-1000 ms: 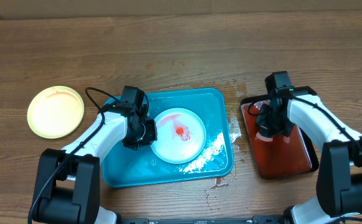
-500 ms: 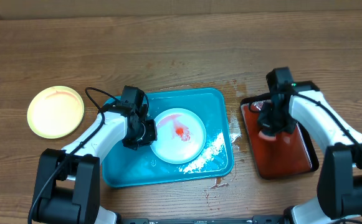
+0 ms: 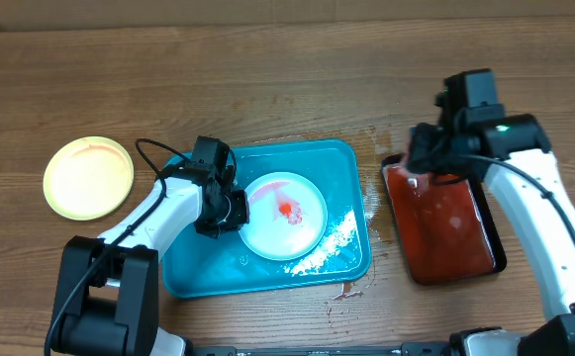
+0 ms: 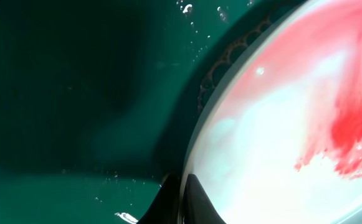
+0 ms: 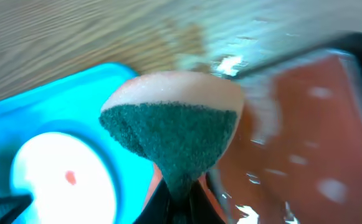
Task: Clean dirty plates on tray and stack at the side
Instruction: 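Carry the sponge from the water tray onto the white plate, then scrub the white plate with the sponge while left gripper holds rim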
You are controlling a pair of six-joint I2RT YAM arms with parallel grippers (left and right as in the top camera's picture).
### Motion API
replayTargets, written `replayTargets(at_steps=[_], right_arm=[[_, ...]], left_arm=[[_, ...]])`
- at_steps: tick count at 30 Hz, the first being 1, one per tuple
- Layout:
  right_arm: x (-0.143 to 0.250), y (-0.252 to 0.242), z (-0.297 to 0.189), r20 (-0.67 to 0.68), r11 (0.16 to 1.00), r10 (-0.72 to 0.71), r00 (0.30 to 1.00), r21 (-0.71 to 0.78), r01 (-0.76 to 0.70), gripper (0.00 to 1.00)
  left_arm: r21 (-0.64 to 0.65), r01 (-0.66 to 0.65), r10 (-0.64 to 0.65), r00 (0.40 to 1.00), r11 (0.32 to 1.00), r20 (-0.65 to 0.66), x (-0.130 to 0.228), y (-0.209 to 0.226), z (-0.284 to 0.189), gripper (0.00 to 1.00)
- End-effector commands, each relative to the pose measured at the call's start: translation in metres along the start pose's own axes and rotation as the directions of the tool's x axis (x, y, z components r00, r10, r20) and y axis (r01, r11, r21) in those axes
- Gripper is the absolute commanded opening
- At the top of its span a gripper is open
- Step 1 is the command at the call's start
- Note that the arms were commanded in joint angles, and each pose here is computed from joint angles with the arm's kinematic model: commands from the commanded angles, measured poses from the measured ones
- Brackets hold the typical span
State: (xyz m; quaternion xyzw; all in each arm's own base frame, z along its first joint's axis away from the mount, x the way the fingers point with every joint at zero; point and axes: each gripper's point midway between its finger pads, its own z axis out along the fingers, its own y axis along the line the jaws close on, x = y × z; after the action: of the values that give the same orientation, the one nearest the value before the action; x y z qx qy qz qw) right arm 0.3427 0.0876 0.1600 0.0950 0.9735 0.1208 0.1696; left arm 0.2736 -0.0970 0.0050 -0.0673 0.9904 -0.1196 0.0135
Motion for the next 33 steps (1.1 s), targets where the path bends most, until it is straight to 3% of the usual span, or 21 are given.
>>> replayTargets(at_steps=[1,8,18,26,33], right_arm=[[0.031,0.052,0.02,-0.074,0.989,-0.104,0.992,-0.114,0.095,0.04],[0.079,0.131,0.083,-0.21,0.976,-0.093,0.973,-0.211,0.047,0.04],[0.134,0.192,0.147,-0.398,0.93,-0.111,0.911,-0.364,-0.045,0.04],[0.18,0.193,0.189,-0.518,0.94,-0.108,0.849,-0.33,-0.082,0.04],[0.159,0.158,0.198,-0.503,0.973,-0.006,0.864,-0.202,-0.111,0.04]], left_arm=[[-0.048,-0.035,0.036,0.999,0.998,0.018,-0.005,0.008,-0.002,0.04],[-0.047,-0.035,0.036,0.999,0.998,0.018,-0.005,0.008,-0.002,0.04],[-0.047,-0.038,0.039,0.999,0.998,0.018,-0.005,0.008,-0.002,0.04],[-0.048,-0.038,0.039,0.999,0.998,0.019,-0.005,0.008,-0.002,0.04],[-0.048,-0.038,0.038,0.999,0.998,0.017,-0.005,0.008,-0.002,0.04]])
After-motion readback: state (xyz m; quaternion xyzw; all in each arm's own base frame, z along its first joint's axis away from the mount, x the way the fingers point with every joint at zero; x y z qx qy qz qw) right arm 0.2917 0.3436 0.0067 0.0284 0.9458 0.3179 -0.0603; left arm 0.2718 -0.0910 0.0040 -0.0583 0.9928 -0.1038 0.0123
